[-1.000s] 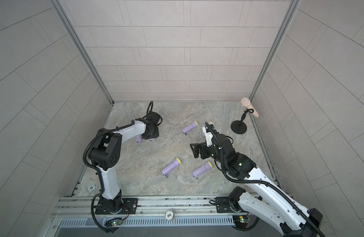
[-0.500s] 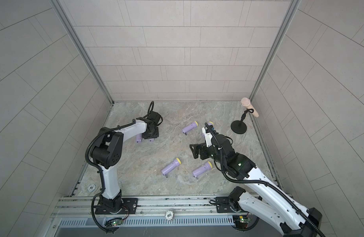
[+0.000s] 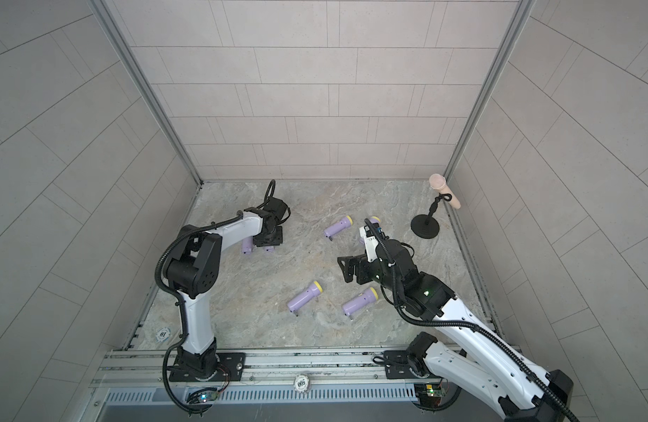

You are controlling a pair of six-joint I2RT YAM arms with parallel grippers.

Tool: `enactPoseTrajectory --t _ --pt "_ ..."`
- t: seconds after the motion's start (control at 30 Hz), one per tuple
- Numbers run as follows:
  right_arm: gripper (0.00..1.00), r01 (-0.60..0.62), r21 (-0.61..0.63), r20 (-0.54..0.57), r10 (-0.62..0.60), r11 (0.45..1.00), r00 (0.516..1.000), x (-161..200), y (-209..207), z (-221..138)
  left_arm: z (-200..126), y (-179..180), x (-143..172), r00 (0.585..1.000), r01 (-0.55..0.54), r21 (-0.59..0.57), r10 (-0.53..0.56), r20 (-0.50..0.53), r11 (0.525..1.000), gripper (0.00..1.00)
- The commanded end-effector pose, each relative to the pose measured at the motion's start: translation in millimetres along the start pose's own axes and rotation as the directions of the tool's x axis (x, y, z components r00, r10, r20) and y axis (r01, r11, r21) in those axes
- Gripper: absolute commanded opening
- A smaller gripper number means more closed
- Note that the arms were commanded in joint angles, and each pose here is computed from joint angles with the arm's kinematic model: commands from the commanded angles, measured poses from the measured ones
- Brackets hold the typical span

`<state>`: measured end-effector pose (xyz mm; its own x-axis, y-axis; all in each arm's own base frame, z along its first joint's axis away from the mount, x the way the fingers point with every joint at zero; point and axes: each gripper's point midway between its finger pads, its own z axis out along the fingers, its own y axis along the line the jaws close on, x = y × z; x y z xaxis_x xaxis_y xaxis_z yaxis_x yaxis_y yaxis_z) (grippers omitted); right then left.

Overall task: Close the plug at the bottom of the flashlight
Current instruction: Place the flashlight at the center of the board.

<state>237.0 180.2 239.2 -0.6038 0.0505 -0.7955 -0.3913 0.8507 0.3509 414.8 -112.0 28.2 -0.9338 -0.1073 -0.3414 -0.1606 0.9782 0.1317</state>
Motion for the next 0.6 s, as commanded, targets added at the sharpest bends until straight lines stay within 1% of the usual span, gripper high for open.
enactPoseTrajectory --t 0.0,0.43,0.5,0.57 --pt "1.0 -0.003 -0.012 -0.003 0.003 1.0 1.0 3.0 2.1 1.7 5.1 4.9 2.2 1.0 -0.008 -0.027 0.007 -0.022 1.0 0.06" --pt "1.0 -0.005 -0.025 -0.007 0.005 1.0 1.0 1.0 5.5 1.8 4.6 5.2 3.4 1.0 -0.007 -0.032 0.006 -0.029 0.999 0.38" --pt "1.0 -0.005 -0.025 -0.005 0.005 1.0 1.0 0.2 5.6 1.4 3.7 5.0 3.0 1.0 -0.007 -0.03 0.006 -0.027 1.0 0.4" --pt "1.0 -0.006 -0.027 -0.006 0.006 1.0 1.0 0.6 6.1 1.4 3.0 5.1 2.7 1.0 -0.007 -0.028 0.007 -0.027 1.0 0.45"
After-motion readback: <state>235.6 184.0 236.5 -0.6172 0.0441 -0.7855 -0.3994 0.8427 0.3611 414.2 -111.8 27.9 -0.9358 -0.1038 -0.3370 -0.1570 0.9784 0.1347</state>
